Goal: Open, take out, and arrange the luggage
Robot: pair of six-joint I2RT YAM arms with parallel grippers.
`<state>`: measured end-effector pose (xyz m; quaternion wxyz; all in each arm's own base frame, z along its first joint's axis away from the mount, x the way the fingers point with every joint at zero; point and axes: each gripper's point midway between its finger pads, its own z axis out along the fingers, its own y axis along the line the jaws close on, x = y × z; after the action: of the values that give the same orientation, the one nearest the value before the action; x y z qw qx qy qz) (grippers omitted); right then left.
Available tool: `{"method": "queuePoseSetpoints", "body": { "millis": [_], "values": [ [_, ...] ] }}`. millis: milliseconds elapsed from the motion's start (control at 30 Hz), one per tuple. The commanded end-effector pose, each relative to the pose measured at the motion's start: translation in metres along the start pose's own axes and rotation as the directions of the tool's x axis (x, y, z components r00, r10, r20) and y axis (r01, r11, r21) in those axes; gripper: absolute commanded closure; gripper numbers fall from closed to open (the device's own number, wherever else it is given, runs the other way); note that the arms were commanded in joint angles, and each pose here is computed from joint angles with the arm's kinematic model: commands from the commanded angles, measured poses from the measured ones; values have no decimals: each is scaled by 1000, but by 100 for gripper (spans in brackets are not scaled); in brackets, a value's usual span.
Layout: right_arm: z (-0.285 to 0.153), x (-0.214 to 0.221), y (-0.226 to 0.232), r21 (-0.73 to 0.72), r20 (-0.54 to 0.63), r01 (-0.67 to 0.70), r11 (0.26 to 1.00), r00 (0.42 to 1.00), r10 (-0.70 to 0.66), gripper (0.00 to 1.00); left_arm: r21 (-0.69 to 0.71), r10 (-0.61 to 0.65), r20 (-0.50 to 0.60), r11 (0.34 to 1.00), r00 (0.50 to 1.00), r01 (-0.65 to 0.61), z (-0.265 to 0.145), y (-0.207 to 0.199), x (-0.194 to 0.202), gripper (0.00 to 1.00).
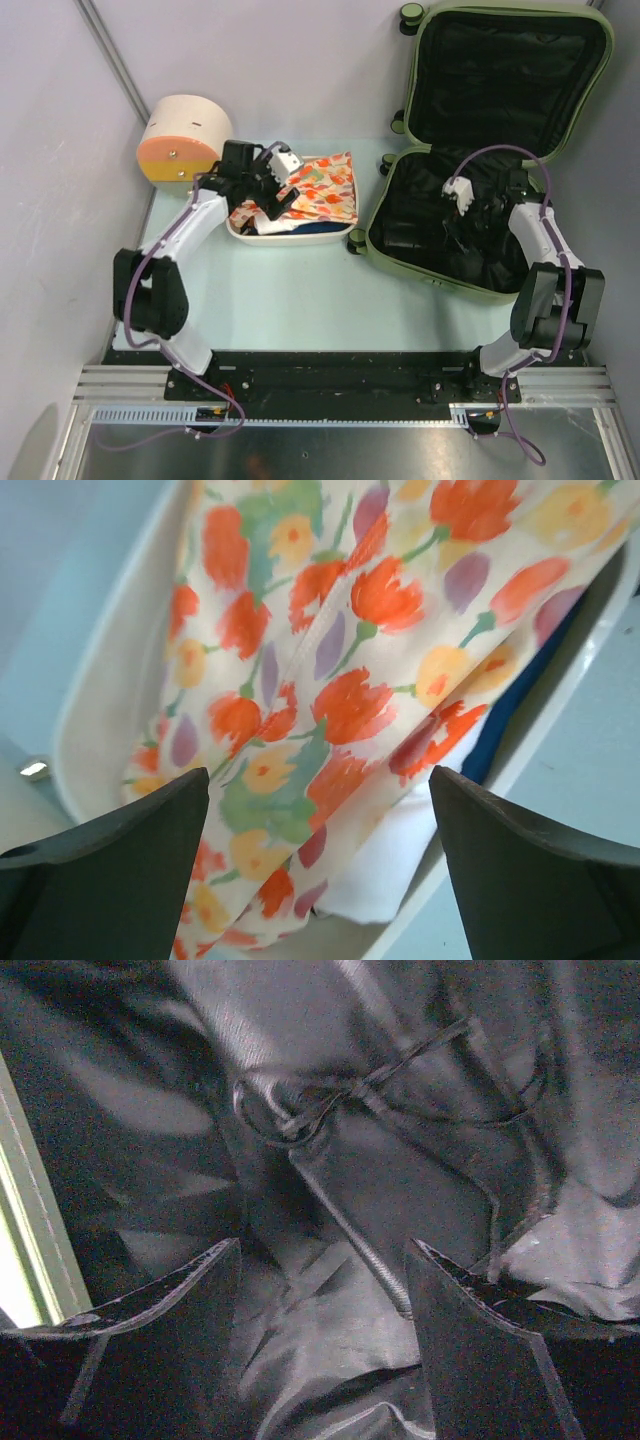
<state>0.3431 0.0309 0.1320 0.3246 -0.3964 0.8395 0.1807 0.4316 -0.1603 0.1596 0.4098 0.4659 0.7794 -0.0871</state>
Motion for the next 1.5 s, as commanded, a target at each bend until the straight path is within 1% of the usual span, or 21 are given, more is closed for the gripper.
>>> {"method": "queuePoseSetpoints", "body": {
  "millis": [0, 167, 400, 500, 533, 600, 633, 700, 833, 933, 1000, 1100, 1200, 1233, 1267, 1300, 1333, 1367, 1400, 1433, 1467],
  "values": [
    [10, 19, -12, 24, -53, 223, 975, 974, -221, 30, -46, 19, 196, 999, 980, -10, -59, 5, -70, 3],
    [34, 30, -14, -8, -83, 239, 971, 967, -239, 29, -57, -10, 243, 998, 970, 24, -81, 4, -86, 2],
    [64, 46, -21, -3, -171, 307, 952, 938, -303, 28, -36, -32, 210, 999, 977, 41, -77, -8, -67, 1],
    [65, 44, -32, 58, -186, 314, 948, 936, -299, 42, -28, -32, 203, 999, 979, 39, -75, -11, -62, 1],
    [63, 42, -35, 77, -186, 312, 947, 938, -294, 57, -24, -34, 200, 999, 979, 39, -75, -13, -61, 1],
    [57, 31, -41, 128, -171, 310, 942, 943, -287, 76, -13, -36, 202, 999, 979, 39, -74, -16, -60, 1],
    [48, 22, -43, 161, -160, 321, 933, 942, -296, 96, -8, -38, 203, 999, 978, 40, -74, -17, -59, 1],
    [39, 13, -44, 201, -154, 318, 927, 944, -291, 100, 0, -39, 204, 999, 978, 40, -73, -18, -59, 1],
    [0, -31, -46, 342, -38, 260, 903, 964, -263, 100, -8, -36, 209, 999, 977, 39, -75, -14, -60, 1],
    [-30, -78, -44, 431, 63, 244, 869, 952, -299, 100, -16, -78, 218, 996, 973, 83, -78, -2, -60, 1],
    [-52, -115, -43, 485, 131, 234, 843, 933, -335, 100, -12, -129, 244, 991, 961, 135, -85, 6, -66, 1],
    [-56, -173, -28, 502, 231, 240, 831, 889, -396, 100, -19, -211, 275, 974, 938, 225, -96, 27, -70, 1],
    [-48, -222, -21, 530, 288, 272, 803, 833, -472, 100, -16, -293, 313, 950, 903, 313, -109, 47, -74, 0],
    [-38, -247, -6, 527, 325, 303, 794, 791, -518, 100, -14, -335, 322, 934, 886, 358, -114, 54, -71, 0],
    [-33, -262, -4, 541, 334, 308, 783, 776, -536, 100, -17, -349, 330, 927, 877, 375, -117, 59, -72, 0],
    [-11, -269, -5, 525, 336, 315, 791, 777, -533, 100, -19, -364, 336, 920, 869, 393, -121, 62, -71, 0],
    [-7, -303, 10, 532, 378, 333, 778, 729, -571, 100, -19, -392, 341, 906, 855, 423, -125, 67, -68, 0],
    [1, -315, 13, 530, 386, 338, 778, 721, -576, 100, -18, -400, 344, 901, 849, 433, -129, 66, -66, 0],
    [34, -317, 13, 495, 382, 348, 796, 736, -559, 100, -18, -405, 347, 899, 846, 438, -131, 66, -65, 0],
    [32, -348, 29, 508, 418, 367, 779, 686, -596, 100, -16, -412, 347, 895, 843, 445, -132, 63, -64, 0],
    [44, -355, 36, 505, 413, 388, 771, 676, -610, 100, -41, -428, 341, 883, 837, 468, -136, 68, -52, 0]
  ]
}}
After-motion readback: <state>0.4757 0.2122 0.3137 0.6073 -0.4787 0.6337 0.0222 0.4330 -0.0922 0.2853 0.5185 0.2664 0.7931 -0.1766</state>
